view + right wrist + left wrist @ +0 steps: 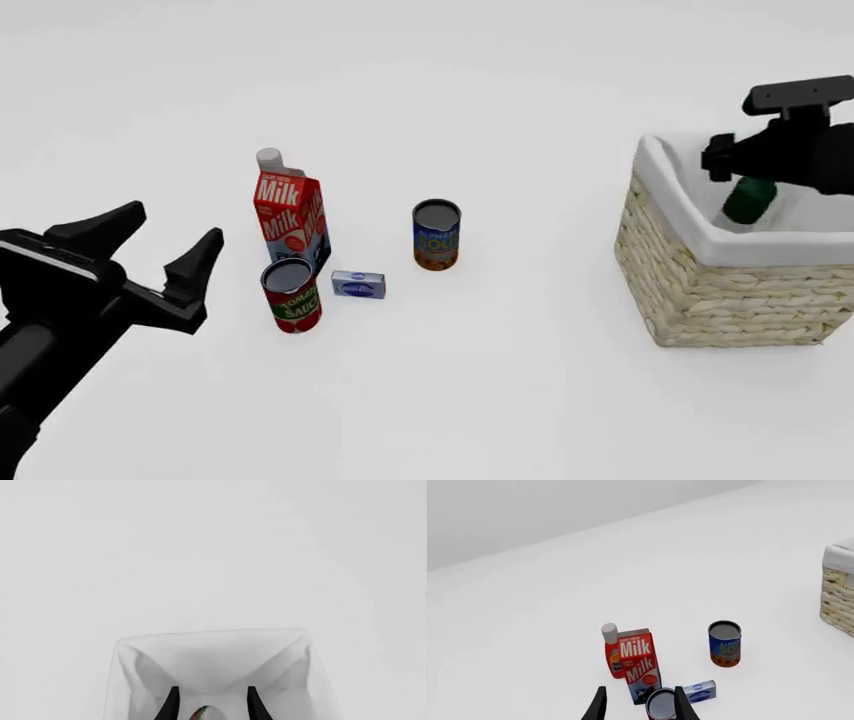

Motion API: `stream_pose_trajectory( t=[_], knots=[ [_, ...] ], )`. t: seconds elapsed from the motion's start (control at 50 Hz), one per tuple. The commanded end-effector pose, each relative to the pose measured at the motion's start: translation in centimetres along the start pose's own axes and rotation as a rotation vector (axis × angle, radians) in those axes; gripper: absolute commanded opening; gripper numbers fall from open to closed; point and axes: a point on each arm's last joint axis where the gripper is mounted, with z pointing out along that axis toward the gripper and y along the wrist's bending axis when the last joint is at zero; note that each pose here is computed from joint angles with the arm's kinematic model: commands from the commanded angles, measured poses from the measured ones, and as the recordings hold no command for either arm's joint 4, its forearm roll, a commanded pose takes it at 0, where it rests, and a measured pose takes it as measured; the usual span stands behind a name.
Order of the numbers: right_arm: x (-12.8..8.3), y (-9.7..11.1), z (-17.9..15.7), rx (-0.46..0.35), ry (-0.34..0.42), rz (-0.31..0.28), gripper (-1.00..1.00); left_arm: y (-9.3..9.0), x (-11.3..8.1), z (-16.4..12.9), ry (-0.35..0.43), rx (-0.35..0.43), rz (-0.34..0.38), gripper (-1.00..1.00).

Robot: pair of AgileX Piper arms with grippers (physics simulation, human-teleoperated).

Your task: Pick the salad dressing and place it in the basket.

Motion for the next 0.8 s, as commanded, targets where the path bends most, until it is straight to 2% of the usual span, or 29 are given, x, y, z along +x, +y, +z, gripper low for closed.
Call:
stream_pose_trajectory(
  t=[0.02, 0.32, 0.46, 0.52, 0.54, 0.6, 0.66, 0.8],
  knots=[
    [-0.4, -0.7, -0.2, 0.019, -0.029, 0.032, 1.00, 0.0, 0.4, 0.5, 0.037, 0.001, -0.019, 1.00],
    [-0.5, -0.9, -0.4, 0.022, -0.031, 0.033, 1.00, 0.0, 0.4, 0.6, 0.036, 0.000, -0.018, 1.00],
    [-1.2, -1.1, -1.4, 0.029, -0.052, 0.035, 1.00, 0.0, 0.4, 0.7, 0.035, 0.001, -0.018, 1.00],
    [-1.7, -1.2, -2.2, 0.032, -0.073, 0.036, 1.00, 0.0, 0.4, 0.7, 0.036, 0.002, -0.018, 1.00],
    [-2.5, -0.7, -3.5, 0.024, -0.110, 0.034, 1.00, 0.0, 0.4, 0.7, 0.037, 0.002, -0.018, 1.00],
    [-2.7, -0.5, -4.1, 0.020, -0.118, 0.017, 1.00, 0.0, 0.4, 0.7, 0.037, 0.002, -0.019, 1.00],
    [-3.6, 0.8, -6.2, -0.009, -0.167, 0.024, 1.00, 0.0, 0.4, 0.8, 0.038, 0.004, -0.019, 1.00],
    [-3.9, 1.9, -9.8, -0.037, -0.229, 0.006, 1.00, -0.1, 0.4, 0.8, 0.039, 0.007, -0.019, 1.00]
  ],
)
